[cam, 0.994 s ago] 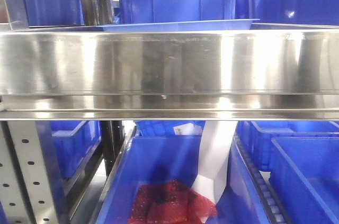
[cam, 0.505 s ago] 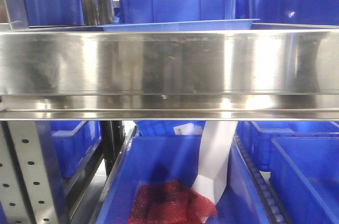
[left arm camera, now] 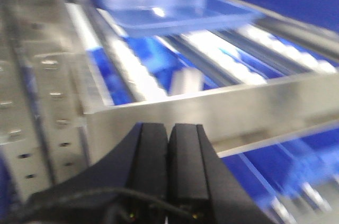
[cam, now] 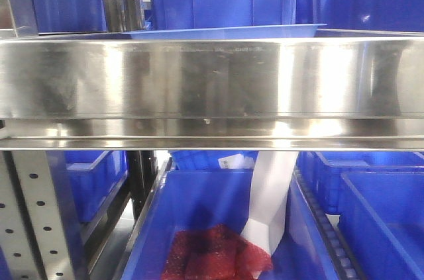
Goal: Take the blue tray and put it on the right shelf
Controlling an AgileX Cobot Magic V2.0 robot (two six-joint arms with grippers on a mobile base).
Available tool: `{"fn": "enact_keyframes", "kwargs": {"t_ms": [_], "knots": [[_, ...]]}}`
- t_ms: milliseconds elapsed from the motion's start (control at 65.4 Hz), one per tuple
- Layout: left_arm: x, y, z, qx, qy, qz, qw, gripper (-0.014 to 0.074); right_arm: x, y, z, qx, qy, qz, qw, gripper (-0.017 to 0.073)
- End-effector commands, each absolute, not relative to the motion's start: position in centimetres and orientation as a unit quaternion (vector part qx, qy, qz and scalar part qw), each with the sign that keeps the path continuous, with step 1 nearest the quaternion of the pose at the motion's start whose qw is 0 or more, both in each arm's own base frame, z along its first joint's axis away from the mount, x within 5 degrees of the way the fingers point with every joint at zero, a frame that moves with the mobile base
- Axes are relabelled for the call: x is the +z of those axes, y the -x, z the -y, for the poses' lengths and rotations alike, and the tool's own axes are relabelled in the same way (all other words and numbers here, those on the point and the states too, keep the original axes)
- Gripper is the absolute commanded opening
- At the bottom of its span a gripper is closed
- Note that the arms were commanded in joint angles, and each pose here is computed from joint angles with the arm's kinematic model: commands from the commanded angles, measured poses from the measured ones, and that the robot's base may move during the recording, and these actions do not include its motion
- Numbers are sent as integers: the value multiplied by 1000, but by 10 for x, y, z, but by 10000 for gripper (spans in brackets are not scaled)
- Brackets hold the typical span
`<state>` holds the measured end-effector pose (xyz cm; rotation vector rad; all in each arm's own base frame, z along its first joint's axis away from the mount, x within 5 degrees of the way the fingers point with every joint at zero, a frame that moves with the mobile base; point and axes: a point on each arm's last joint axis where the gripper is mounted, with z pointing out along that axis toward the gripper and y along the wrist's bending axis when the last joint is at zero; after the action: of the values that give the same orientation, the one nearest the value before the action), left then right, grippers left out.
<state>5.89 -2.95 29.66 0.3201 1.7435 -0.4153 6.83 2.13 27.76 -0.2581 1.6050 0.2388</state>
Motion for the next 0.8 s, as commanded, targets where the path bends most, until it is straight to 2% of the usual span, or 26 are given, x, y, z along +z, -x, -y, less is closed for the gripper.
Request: {"fn": "enact_keyframes", "kwargs": {"t_ms": [0,107,382,459,780], "knots": [[305,-56,24,-178,-101,-718,665,-48,295,-67,-23,114,120,-674,720,57],[283,-52,15,-131,-64,-698,701,-48,295,-67,-23,114,120,-674,720,57],[207,-55,4,-74,6,-641,764,-48,295,-67,-23,114,120,-674,720,57],[204,-56,5,-71,6,-662,746,-48,295,-67,-23,114,120,-674,720,57],[201,-56,5,-71,6,-665,743,-48,295,-67,-23,114,120,-674,720,57]]}}
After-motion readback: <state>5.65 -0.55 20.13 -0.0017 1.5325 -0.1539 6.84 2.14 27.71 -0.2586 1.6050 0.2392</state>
